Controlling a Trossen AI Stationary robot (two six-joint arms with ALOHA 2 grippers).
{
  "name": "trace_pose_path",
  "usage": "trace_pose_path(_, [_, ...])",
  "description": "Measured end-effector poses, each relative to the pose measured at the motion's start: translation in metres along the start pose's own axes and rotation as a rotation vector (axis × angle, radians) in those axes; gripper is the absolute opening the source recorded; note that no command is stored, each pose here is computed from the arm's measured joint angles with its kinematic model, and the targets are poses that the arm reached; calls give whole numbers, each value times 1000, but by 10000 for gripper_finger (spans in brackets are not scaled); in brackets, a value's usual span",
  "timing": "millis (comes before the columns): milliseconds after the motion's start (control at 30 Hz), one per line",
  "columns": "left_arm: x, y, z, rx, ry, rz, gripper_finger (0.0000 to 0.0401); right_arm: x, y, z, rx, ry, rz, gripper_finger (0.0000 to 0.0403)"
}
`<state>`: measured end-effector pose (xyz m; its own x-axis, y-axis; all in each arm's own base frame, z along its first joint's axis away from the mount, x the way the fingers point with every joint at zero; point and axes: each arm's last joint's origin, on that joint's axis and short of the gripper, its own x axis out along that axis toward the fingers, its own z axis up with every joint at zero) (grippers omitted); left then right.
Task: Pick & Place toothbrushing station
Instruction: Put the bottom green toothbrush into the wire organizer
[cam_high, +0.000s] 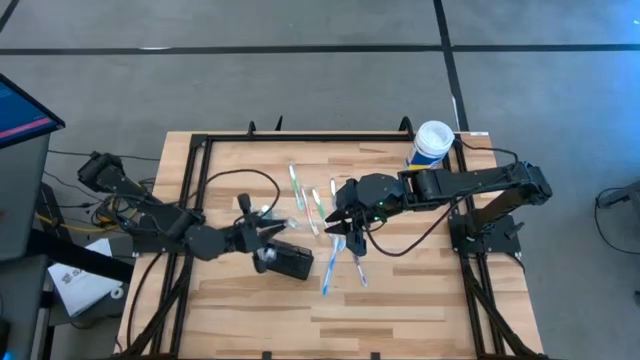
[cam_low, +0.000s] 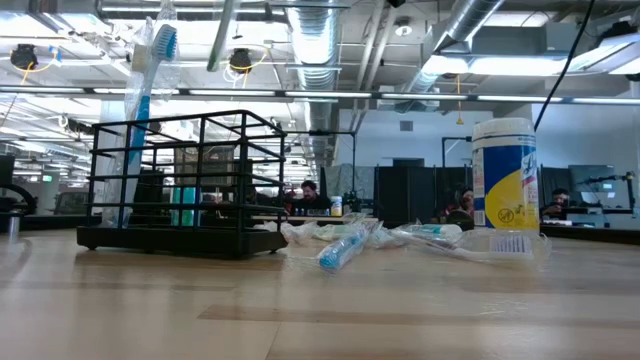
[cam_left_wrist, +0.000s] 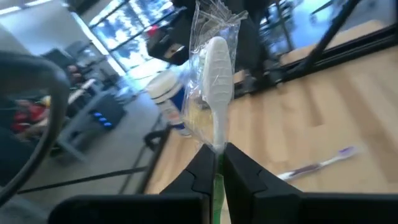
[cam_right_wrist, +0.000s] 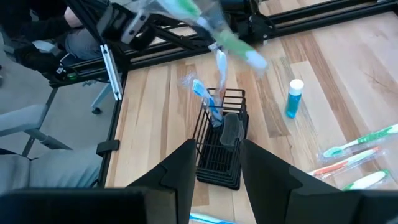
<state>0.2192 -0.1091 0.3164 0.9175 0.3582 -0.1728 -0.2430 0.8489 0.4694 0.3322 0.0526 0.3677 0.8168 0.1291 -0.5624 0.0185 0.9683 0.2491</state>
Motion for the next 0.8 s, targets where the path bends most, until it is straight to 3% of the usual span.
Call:
trace_pose_path(333, [-8,6,-29,-108,-2,-113,5,0,4,-1,-6,3,9,117])
trace_pose_path(800, [-29,26,-71,-227,-54,-108,5,0,4,-2,-9,4,11,117])
